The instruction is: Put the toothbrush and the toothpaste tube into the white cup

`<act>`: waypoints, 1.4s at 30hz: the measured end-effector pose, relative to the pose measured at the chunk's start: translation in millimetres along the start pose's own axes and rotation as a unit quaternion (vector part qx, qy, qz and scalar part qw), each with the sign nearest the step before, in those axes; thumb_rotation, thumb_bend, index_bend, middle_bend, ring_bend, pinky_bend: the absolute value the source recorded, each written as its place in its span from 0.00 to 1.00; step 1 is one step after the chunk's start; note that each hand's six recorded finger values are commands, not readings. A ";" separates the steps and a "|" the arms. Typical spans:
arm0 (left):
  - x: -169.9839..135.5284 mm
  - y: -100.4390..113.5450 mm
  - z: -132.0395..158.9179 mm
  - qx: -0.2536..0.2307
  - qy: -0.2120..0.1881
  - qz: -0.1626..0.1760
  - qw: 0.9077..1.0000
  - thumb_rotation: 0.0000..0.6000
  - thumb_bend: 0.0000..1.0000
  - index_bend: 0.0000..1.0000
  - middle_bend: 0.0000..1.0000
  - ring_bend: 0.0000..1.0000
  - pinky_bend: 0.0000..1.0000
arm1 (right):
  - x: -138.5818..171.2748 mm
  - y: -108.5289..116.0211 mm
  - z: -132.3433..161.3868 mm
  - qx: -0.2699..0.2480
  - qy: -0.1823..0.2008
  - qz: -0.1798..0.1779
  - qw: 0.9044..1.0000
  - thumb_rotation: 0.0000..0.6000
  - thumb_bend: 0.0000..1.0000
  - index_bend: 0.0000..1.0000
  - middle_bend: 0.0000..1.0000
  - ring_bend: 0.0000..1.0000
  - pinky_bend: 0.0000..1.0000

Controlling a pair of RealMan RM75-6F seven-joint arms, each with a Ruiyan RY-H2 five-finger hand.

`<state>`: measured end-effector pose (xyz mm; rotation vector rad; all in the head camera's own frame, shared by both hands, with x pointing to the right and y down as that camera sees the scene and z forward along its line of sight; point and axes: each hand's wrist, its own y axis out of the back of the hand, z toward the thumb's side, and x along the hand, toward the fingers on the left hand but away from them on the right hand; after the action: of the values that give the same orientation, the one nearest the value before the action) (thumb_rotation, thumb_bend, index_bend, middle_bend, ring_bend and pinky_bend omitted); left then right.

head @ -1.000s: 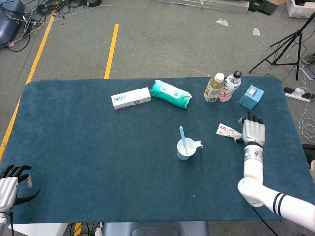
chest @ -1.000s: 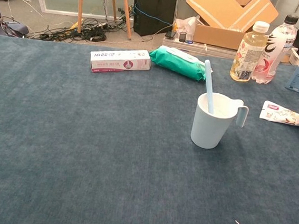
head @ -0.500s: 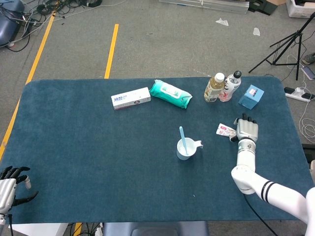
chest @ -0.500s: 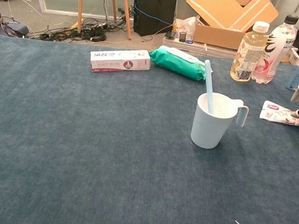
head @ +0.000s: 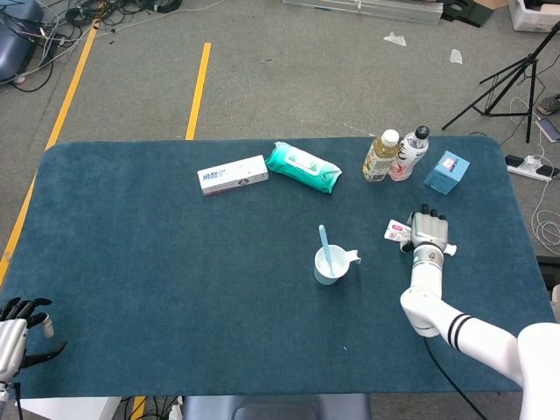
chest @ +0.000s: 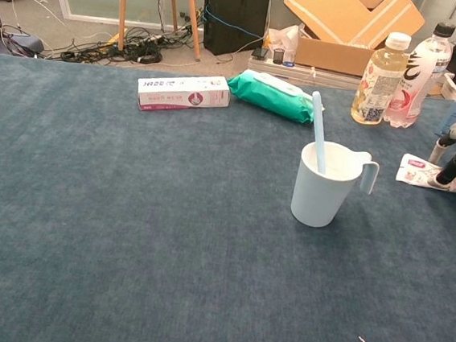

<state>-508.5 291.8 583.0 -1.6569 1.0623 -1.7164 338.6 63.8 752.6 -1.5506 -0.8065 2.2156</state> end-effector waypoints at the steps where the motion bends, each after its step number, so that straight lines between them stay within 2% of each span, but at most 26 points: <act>1: -0.2 0.1 -0.4 0.000 0.001 0.000 1.000 1.00 0.15 0.63 0.27 0.21 0.11 | -0.7 -0.6 1.0 0.001 0.000 0.001 1.000 1.00 0.23 0.35 0.00 0.00 0.11; 17: -0.8 -0.3 -1.7 -0.002 0.002 0.000 1.000 1.00 0.15 0.63 0.27 0.21 0.11 | 0.6 -10.1 6.8 0.019 0.005 0.005 1.000 1.00 0.30 0.50 0.00 0.00 0.11; 30: -1.0 -0.6 -1.9 -0.002 0.002 -0.001 1.000 1.00 0.15 0.63 0.27 0.21 0.11 | 1.2 -8.8 6.4 0.026 0.004 -0.013 1.000 1.00 0.36 0.64 0.10 0.00 0.11; 42: 0.3 0.6 0.1 0.000 -0.001 0.001 1.000 1.00 0.15 0.64 0.27 0.21 0.11 | 24.6 3.5 9.6 0.001 0.041 -0.034 0.999 1.00 0.39 0.69 0.14 0.00 0.11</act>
<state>-508.6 291.2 582.7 -1.6573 1.0632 -1.7134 321.0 72.1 734.5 -1.5776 -0.8207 2.0907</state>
